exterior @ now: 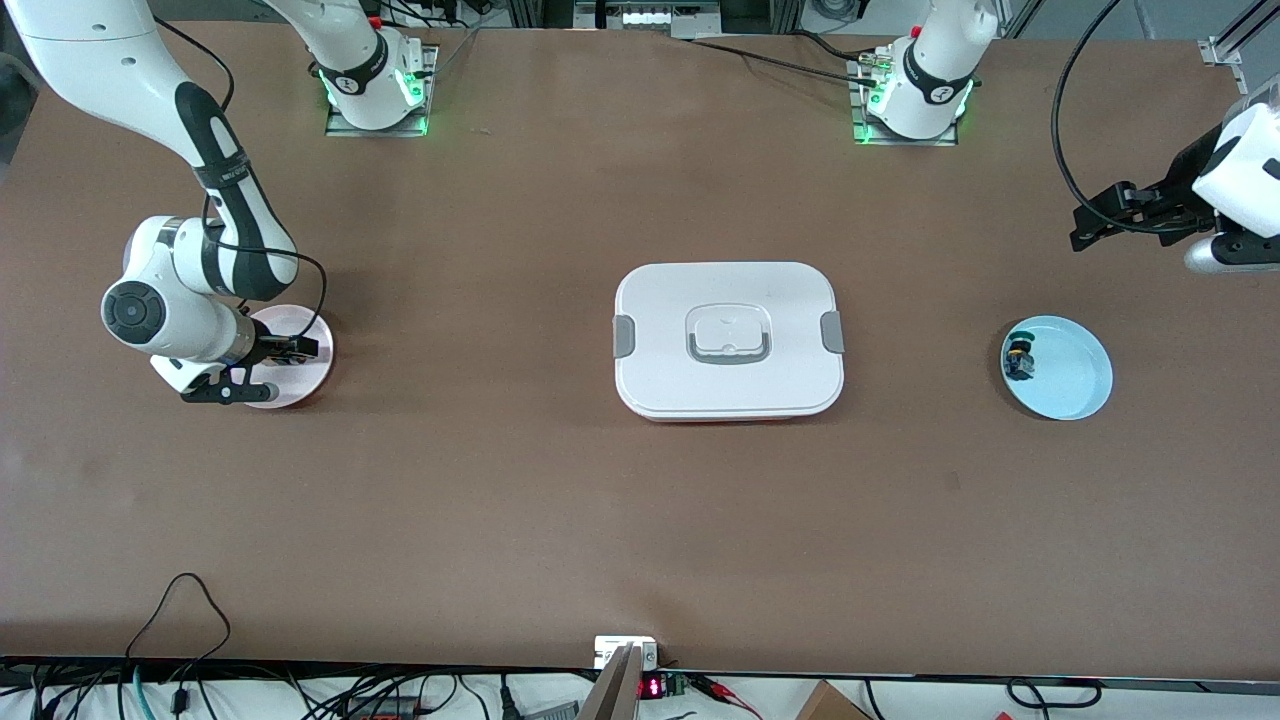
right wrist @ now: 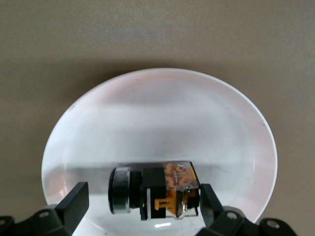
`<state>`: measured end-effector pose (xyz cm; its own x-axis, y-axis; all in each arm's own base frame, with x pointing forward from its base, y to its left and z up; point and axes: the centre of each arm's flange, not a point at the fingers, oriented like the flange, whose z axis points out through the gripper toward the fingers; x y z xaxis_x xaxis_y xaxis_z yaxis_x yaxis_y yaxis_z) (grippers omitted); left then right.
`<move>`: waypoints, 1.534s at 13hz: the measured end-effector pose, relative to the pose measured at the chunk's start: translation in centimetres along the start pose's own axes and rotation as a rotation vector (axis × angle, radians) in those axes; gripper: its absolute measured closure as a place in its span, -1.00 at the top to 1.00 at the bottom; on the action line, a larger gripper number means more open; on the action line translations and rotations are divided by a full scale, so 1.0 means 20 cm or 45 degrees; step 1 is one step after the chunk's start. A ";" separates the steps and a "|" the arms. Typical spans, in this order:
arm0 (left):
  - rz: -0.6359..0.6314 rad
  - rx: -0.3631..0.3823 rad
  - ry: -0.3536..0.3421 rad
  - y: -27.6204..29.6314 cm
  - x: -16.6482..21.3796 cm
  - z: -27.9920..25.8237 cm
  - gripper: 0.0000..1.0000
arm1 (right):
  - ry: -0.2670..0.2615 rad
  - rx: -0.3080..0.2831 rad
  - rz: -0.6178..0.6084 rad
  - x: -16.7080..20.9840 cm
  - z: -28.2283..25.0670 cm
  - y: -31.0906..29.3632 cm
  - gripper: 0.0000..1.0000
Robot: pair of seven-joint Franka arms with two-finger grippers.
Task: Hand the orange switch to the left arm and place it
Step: 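Lower the right gripper and grasp the orange switch, then lift the switch over the box with the right gripper while the left gripper approaches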
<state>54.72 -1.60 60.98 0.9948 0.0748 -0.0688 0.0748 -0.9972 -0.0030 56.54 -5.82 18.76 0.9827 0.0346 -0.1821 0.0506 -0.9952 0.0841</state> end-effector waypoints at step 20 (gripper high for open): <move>0.000 0.000 0.000 0.00 0.00 0.00 1.00 | -0.018 0.000 -0.040 0.03 -0.07 -0.03 0.44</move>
<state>54.72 -1.60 60.99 0.9948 0.0749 -0.0687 0.0749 -0.9972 -0.0030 57.29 -5.17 19.99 0.9780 0.0645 -0.1982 0.0813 -0.9936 0.0780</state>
